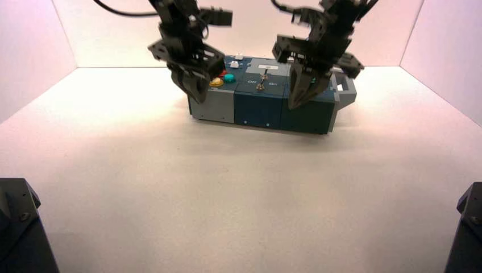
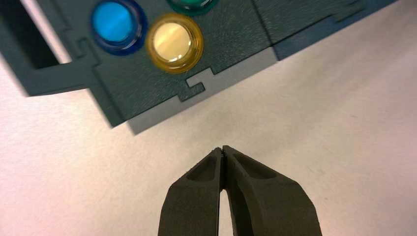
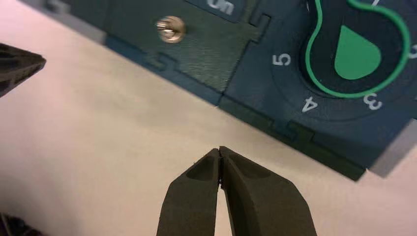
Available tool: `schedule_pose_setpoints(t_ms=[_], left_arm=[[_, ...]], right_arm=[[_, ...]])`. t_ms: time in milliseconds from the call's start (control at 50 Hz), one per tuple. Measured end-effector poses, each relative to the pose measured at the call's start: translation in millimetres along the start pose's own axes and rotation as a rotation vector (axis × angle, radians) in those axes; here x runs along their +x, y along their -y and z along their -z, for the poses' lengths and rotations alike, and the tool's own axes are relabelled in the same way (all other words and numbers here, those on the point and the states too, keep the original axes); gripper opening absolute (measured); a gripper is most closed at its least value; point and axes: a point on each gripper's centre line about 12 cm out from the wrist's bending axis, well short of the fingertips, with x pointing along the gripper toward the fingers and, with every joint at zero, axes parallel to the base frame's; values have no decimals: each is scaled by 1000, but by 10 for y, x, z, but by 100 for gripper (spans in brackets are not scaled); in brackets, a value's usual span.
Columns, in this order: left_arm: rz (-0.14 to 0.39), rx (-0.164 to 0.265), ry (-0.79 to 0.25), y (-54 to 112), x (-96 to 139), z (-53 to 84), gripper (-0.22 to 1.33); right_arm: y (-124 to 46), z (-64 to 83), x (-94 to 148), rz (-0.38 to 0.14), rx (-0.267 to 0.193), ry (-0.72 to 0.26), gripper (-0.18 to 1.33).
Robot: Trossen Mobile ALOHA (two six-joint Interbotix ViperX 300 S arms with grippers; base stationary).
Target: Move the box away.
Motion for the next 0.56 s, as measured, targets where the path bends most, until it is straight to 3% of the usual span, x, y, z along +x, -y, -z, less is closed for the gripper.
schedule_pose_setpoints(t_ms=[300,560], left_arm=[[-3,-23,69,30,-356,143,-16],[-3,-27,80,47,-438,280,-16]], right_arm=[[-286,29,-354,-55,-84,79,-14],[-467,105,-359,-75,-141,76,-14]])
